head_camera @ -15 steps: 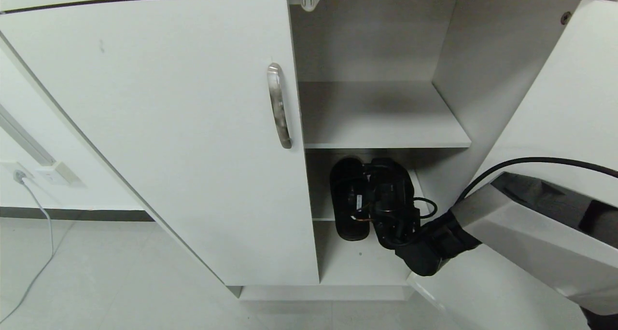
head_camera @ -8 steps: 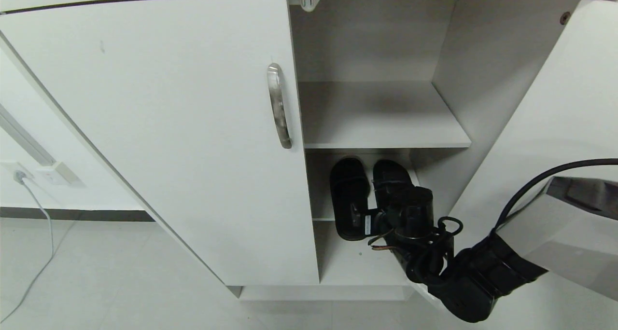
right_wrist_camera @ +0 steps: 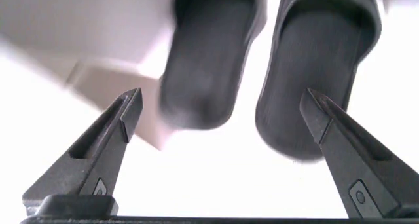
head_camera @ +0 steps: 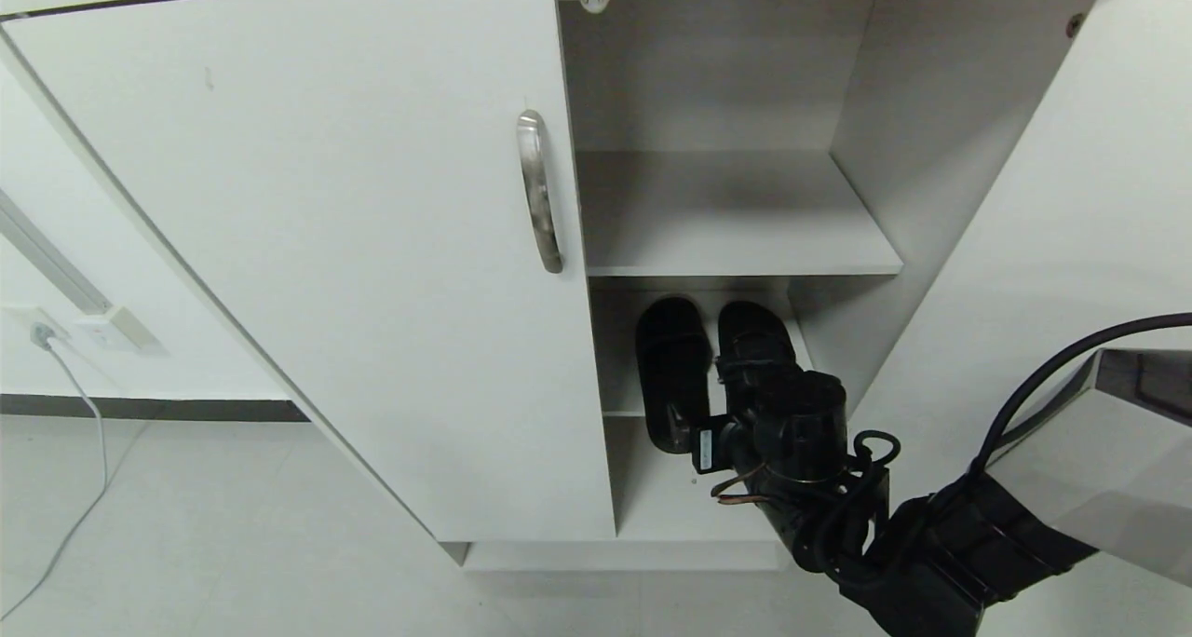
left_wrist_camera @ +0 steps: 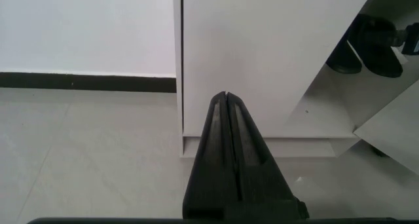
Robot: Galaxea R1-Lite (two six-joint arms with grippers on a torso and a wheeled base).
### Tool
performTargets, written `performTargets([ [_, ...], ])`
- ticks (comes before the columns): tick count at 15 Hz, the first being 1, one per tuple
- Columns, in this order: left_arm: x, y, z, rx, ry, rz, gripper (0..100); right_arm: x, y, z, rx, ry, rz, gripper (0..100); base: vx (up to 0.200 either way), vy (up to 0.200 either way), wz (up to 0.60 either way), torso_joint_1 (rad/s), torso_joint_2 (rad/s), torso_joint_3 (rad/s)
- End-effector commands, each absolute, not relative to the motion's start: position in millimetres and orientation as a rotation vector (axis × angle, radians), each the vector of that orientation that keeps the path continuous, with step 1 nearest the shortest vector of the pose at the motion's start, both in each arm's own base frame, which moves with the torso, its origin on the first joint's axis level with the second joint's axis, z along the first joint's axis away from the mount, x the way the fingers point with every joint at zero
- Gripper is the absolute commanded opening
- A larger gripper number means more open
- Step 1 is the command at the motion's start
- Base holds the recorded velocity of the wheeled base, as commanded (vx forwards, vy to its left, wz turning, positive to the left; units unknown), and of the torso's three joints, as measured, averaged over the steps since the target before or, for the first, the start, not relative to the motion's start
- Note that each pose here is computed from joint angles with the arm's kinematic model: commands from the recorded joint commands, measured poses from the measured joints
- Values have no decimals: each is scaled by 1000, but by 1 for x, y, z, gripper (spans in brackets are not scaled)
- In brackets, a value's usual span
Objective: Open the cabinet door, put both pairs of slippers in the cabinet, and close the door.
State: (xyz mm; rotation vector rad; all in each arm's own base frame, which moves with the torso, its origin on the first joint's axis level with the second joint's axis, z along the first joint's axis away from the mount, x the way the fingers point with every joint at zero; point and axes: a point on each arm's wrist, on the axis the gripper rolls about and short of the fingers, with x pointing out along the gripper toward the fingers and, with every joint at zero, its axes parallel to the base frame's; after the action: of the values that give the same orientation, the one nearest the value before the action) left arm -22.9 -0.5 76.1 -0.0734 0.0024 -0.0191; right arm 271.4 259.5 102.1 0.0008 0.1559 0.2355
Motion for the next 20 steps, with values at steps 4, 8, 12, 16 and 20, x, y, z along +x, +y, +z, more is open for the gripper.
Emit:
performTargets([
  [4,-23,0,76,-75,2,-18,0,271,260,101,-3,157,238,100,-150,0,0,-1,2,3],
  [8,-23,0,76,-72,2,-18,0,269,258,100,-8,162,236,100,0,0,0,0,0,0],
  [12,-23,0,76,-72,4,-20,0,268,257,99,-11,166,236,100,0,0,0,0,0,0],
  [16,-23,0,76,-74,2,-18,0,269,258,98,-14,168,236,100,0,0,0,0,0,0],
  [20,-23,0,76,-72,2,-18,0,268,257,97,-17,172,235,100,0,0,0,1,1,32],
])
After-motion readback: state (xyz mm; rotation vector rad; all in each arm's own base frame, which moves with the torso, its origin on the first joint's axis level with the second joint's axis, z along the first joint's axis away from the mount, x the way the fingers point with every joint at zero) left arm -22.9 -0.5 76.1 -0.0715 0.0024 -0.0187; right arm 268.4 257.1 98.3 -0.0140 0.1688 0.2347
